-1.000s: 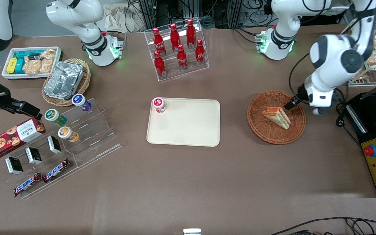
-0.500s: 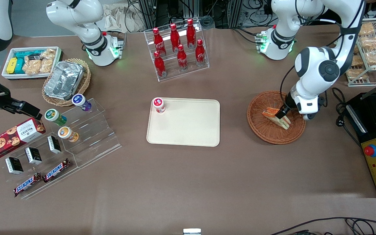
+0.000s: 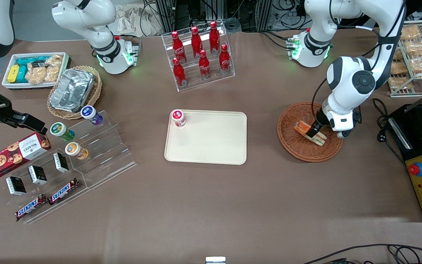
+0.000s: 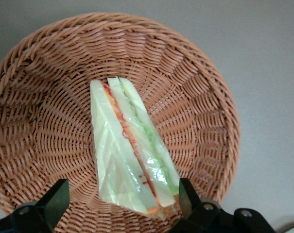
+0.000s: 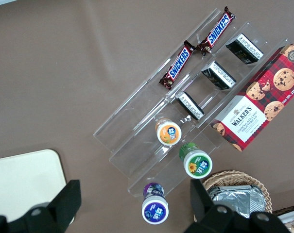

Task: Place sandwich from basket to tray
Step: 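Lower the open left gripper around the sandwich's edge, then close the left gripper on the sandwich and lift it from the basket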

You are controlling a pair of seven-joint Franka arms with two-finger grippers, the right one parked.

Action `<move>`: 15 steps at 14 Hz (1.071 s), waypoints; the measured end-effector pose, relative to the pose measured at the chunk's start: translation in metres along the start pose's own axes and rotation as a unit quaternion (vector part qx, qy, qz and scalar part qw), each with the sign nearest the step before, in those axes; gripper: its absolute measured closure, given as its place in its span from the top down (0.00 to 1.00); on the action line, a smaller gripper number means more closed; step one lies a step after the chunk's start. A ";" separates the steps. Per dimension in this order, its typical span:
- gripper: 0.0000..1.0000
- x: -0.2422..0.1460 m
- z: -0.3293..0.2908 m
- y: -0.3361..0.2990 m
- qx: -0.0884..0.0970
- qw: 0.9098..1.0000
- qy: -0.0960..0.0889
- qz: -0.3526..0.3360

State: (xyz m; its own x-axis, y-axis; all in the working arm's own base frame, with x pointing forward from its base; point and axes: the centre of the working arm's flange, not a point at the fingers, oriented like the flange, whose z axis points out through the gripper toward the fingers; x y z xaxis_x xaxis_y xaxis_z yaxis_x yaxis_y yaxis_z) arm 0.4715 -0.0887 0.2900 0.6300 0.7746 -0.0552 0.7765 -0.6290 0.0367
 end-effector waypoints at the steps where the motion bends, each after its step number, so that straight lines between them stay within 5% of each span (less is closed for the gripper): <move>1: 1.00 0.002 -0.009 0.007 0.008 1.000 -0.007 0.001; 7: 1.00 0.006 -0.007 0.018 0.032 0.999 -0.021 0.000; 15: 0.96 -0.006 0.034 -0.002 0.005 1.000 0.002 -0.013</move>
State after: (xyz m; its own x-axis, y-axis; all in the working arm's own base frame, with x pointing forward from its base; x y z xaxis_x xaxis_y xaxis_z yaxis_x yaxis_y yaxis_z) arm 0.4660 -0.0947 0.2568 0.6093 0.7913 -0.0511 0.7929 -0.6088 0.0254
